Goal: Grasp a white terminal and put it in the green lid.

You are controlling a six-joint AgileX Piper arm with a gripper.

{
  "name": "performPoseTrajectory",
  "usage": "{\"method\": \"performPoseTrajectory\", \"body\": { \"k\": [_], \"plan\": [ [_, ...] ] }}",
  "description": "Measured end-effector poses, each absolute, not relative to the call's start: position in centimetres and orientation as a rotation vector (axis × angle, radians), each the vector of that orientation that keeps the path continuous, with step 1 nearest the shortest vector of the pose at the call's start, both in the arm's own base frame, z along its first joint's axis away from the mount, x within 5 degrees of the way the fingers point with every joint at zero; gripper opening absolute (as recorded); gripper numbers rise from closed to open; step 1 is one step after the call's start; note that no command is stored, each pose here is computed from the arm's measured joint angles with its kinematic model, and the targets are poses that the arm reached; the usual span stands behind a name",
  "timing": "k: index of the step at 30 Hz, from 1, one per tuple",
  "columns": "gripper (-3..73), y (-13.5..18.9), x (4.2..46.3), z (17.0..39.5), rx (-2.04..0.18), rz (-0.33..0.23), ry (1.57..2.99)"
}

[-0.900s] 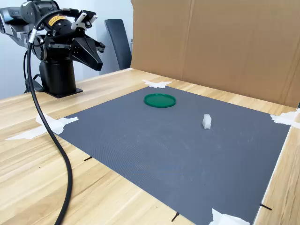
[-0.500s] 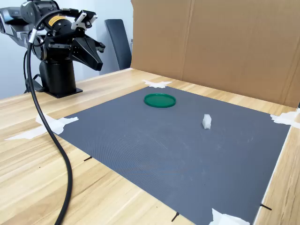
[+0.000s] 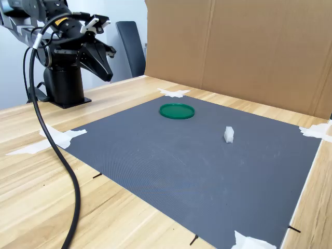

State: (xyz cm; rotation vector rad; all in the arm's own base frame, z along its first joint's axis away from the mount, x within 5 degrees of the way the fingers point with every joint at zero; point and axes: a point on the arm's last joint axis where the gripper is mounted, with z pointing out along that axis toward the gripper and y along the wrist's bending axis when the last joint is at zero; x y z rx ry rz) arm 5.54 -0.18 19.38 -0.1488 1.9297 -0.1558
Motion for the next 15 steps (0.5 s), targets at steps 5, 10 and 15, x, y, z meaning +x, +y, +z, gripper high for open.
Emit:
{"method": "performPoseTrajectory", "body": {
  "k": [5, 10, 15],
  "plan": [
    [-2.8, -0.4, 7.7, 24.0, -0.231, -0.209, 1.993],
    [-2.8, -0.6, 9.7, 27.2, -0.293, -0.249, 2.053],
    [-2.8, -0.8, 12.8, 31.3, -0.325, -0.222, 2.245]
  ]
}}
